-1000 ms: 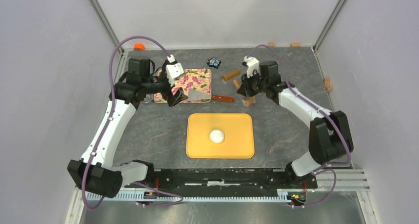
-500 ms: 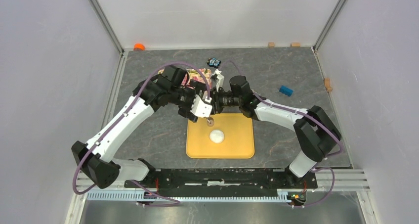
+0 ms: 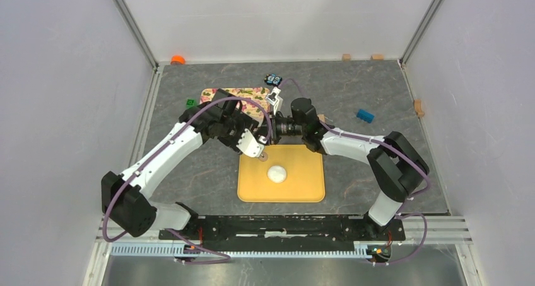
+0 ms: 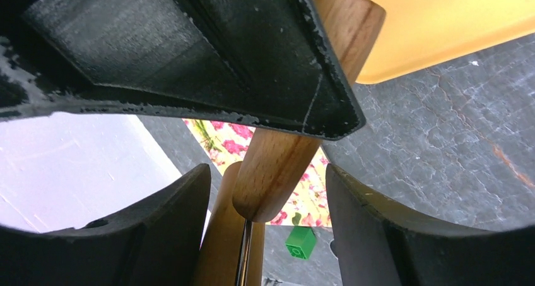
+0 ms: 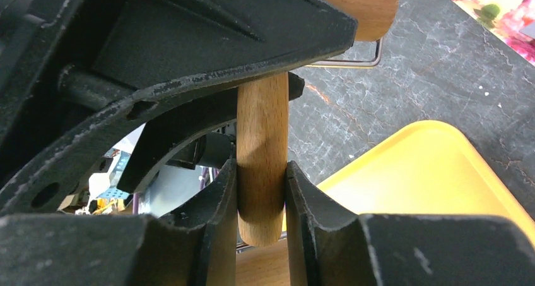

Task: Roll out the dumpling wrappers from the dough
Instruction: Pick up the rolling pin from the center of the board.

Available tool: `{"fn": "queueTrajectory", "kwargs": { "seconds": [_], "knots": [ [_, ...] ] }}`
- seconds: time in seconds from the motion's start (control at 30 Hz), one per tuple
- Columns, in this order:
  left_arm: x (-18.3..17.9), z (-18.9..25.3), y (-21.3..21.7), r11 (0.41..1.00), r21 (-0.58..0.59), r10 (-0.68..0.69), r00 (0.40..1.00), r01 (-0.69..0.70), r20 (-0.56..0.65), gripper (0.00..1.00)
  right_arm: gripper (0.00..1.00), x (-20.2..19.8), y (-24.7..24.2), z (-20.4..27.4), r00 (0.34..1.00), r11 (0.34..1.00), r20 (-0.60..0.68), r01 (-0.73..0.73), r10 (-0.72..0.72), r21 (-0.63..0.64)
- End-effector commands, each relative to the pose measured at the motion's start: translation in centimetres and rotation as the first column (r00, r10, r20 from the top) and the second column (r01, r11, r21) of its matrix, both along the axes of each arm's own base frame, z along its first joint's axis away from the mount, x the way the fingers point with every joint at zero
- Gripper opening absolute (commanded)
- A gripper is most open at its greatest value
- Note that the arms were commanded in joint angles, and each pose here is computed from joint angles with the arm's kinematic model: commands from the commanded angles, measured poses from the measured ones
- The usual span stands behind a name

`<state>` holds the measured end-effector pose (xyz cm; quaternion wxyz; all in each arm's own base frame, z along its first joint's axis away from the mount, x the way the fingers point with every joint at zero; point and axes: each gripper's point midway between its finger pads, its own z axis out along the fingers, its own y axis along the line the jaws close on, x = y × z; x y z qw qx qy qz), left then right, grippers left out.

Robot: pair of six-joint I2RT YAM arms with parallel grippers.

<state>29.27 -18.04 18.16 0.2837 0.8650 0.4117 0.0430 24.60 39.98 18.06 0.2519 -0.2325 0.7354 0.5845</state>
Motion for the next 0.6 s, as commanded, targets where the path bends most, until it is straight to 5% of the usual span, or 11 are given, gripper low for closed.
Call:
{"fn": "queueTrajectory", "kwargs": {
  "seconds": [0.0, 0.13, 0.23, 0.57],
  "knots": [
    [2.1, -1.1, -0.4, 1.0, 0.013, -0.004, 0.998, 0.003, 0.069, 0.65, 0.0, 0.0, 1.4, 5.0, 0.99, 0.99, 0.135, -0.064, 0.047, 0.129],
    [1.3, -0.7, -2.0, 0.996, -0.091, -0.003, 1.0, 0.004, 0.013, 0.46, 0.0, 0.1, 1.6, 5.1, 0.989, 0.989, 0.139, -0.064, 0.046, 0.134],
    [0.6, -0.2, -2.7, 0.988, -0.154, 0.019, 0.999, -0.024, -0.031, 0.04, 0.0, 0.3, 1.6, 5.1, 0.989, 0.989, 0.142, -0.061, 0.042, 0.134],
    [-1.1, -1.0, -2.6, 0.982, -0.188, 0.017, 0.997, -0.032, -0.081, 0.08, 0.0, 1.6, 2.0, 3.1, 0.993, 0.994, 0.114, -0.032, 0.02, 0.1]
  ]
}}
